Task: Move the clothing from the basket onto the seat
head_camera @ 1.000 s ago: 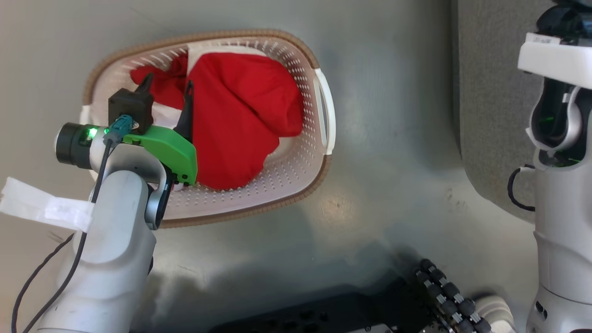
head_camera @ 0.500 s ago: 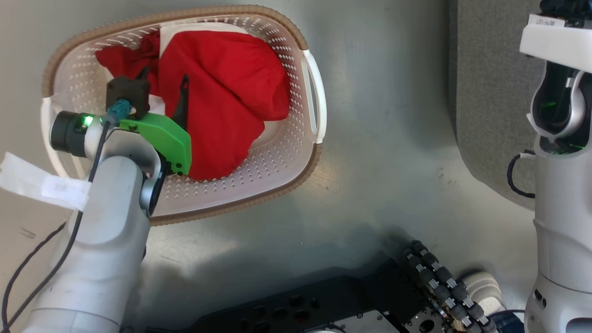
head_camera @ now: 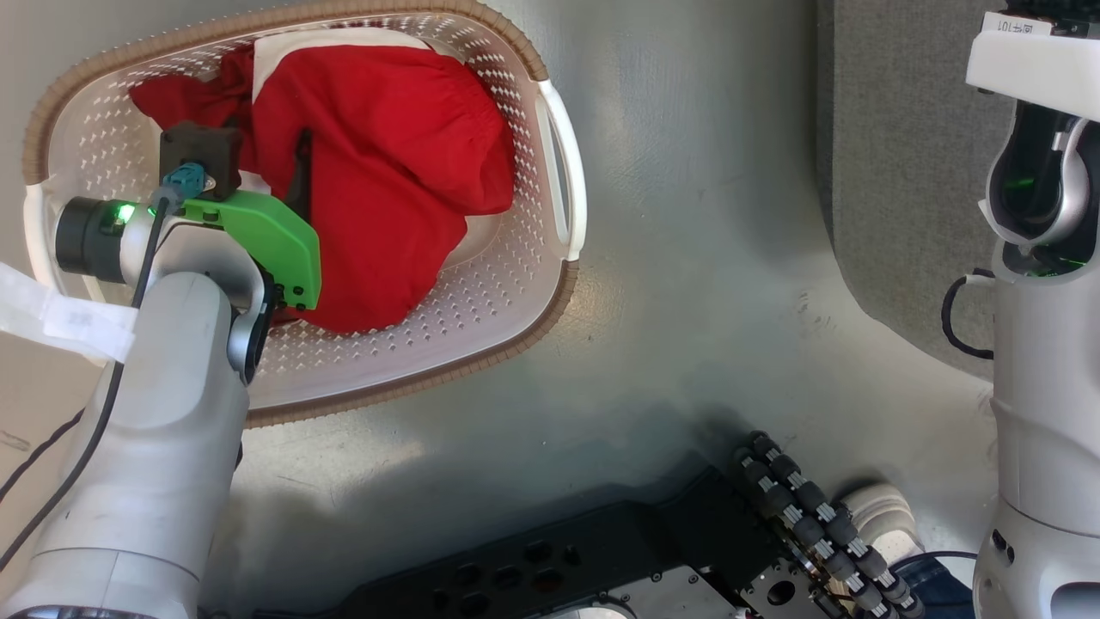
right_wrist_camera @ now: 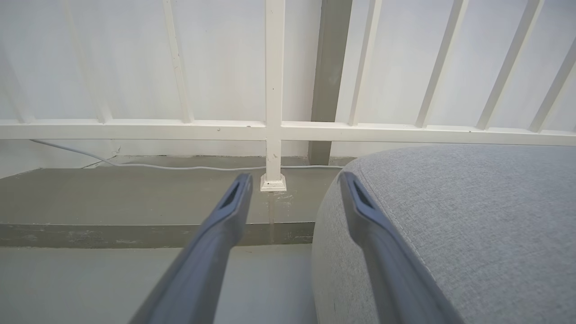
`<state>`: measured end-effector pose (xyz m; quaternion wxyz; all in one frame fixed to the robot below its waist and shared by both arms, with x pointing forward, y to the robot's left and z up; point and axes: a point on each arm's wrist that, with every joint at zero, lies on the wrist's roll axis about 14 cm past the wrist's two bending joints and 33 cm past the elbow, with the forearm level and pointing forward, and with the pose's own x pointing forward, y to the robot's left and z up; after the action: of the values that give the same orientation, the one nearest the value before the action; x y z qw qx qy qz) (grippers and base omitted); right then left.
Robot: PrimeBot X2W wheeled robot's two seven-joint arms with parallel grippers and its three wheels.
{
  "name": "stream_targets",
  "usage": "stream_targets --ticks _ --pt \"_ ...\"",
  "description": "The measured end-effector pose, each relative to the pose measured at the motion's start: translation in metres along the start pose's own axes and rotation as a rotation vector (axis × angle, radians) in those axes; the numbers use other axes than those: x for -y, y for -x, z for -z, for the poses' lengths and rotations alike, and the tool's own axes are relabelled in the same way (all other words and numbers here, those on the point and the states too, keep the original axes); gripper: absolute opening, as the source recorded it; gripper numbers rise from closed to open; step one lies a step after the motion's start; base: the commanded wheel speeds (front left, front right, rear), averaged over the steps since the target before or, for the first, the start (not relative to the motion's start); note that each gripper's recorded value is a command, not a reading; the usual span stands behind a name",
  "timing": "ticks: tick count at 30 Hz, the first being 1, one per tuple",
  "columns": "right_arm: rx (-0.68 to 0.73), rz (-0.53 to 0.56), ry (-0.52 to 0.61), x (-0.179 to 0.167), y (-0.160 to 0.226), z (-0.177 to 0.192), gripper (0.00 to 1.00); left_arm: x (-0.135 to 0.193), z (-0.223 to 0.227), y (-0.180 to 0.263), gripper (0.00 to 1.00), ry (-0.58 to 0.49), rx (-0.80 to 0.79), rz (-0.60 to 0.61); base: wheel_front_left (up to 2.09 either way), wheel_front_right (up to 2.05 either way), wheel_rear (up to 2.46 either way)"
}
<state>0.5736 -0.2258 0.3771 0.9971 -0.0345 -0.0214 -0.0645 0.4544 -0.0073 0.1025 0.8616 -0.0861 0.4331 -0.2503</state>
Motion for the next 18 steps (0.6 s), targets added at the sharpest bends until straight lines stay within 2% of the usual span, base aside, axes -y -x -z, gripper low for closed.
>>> stream_targets --ticks 5,6,7,8,9,10,18 --pt "-0.010 0.002 0.005 0.001 0.001 0.003 1.00 0.005 0.002 -0.004 1.00 0.004 -0.010 0.019 0.00 0.00 0.00" --pt "-0.011 0.003 0.006 0.002 0.001 0.004 1.00 0.007 0.002 -0.004 0.92 0.003 -0.012 0.025 0.00 0.00 0.00" --pt "-0.013 0.003 0.007 0.002 0.001 0.004 1.00 0.008 0.003 -0.005 0.75 0.002 -0.016 0.031 0.00 0.00 0.00" --pt "-0.014 0.004 0.007 0.002 0.001 0.004 1.00 0.010 0.003 -0.006 0.48 0.001 -0.019 0.035 0.00 0.00 0.00" --pt "-0.014 0.004 0.008 0.002 0.001 0.005 1.00 0.012 0.004 -0.006 0.37 0.001 -0.021 0.039 0.00 0.00 0.00" --pt "-0.014 0.004 0.008 0.002 0.001 0.004 1.00 0.013 0.004 -0.006 0.02 0.001 -0.021 0.043 0.00 0.00 0.00" --pt "-0.002 0.010 0.021 0.004 0.000 -0.002 1.00 0.023 -0.005 -0.005 0.00 -0.017 0.004 0.072 0.00 0.00 0.00"
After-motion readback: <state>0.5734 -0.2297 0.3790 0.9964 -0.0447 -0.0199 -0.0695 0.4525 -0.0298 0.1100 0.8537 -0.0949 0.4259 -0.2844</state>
